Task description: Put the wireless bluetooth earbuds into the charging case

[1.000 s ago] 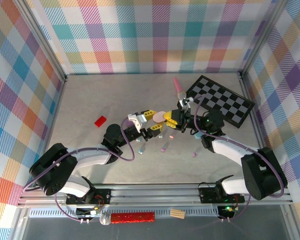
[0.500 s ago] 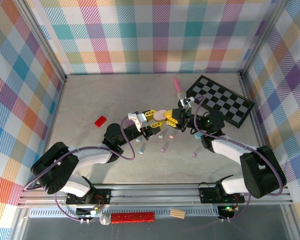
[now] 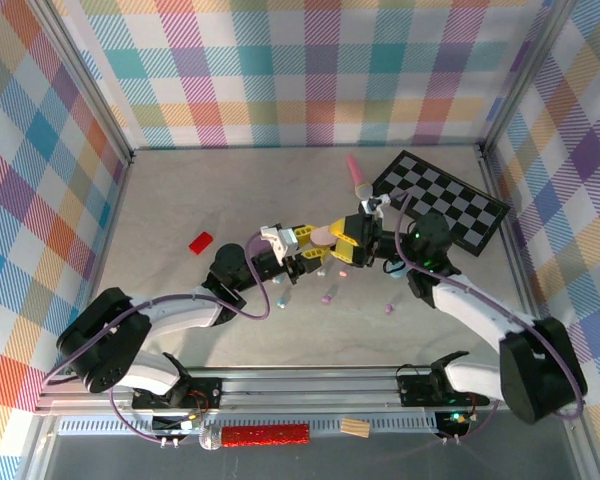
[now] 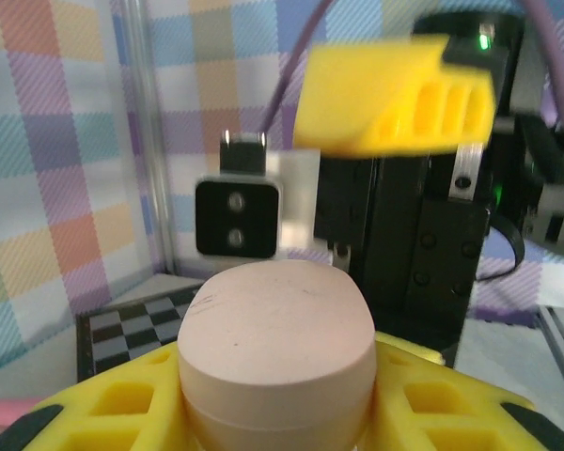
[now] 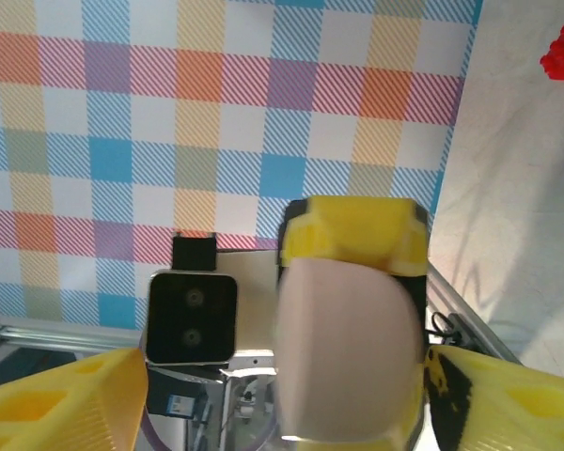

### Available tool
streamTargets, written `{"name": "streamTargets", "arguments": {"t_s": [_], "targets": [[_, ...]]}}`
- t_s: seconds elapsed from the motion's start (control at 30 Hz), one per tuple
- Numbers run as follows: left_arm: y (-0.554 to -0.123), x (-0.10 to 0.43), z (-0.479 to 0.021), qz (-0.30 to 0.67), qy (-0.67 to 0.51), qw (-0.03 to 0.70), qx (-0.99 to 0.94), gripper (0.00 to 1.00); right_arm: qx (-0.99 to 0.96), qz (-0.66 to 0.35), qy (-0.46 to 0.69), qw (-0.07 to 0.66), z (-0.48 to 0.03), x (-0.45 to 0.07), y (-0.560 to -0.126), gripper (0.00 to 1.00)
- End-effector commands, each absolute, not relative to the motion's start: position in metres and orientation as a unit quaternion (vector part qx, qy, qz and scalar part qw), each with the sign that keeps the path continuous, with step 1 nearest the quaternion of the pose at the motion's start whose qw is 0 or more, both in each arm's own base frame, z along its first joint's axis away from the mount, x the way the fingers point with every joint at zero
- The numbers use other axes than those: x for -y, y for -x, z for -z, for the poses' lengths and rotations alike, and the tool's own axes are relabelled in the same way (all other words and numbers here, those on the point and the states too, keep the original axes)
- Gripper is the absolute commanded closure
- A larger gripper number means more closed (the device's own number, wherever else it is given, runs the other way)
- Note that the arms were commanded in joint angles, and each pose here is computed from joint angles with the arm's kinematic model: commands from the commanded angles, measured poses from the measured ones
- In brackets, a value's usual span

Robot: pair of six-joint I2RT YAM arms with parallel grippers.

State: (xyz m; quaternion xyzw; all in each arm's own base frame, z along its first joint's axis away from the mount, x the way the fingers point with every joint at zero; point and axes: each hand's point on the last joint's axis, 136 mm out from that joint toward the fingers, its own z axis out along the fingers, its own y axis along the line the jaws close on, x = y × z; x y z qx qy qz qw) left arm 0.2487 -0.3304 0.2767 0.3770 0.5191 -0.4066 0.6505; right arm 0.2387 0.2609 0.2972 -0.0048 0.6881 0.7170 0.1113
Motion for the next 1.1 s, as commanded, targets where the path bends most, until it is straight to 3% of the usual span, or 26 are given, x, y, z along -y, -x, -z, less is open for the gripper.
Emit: {"name": "streamTargets", "arguments": {"t_s": [0.0, 0.23, 0.6, 1.07], "targets": [[-0.234, 0.33, -0.295, 0.409, -0.406, 0.637, -0.512, 0.68, -0.748, -0.639, 0.054, 0.17, -0.296, -0.253, -0.231, 0.16], [-0.219, 0.327, -0.305, 0.425, -0.423, 0.589, -0.542, 0.68, -0.81, -0.482, 0.186, 0.28, -0.322, -0.227, -0.222, 0.04], [-0.199, 0.324, -0.336, 0.476, -0.42, 0.577, -0.514, 0.7, -0.703, -0.401, 0.436, 0.394, -0.345, -0.241, -0.185, 0.01], [-0.189, 0.327, -0.347, 0.508, -0.424, 0.566, -0.492, 0.69, -0.711, -0.324, 0.471, 0.41, -0.325, -0.256, -0.217, 0.01]]}}
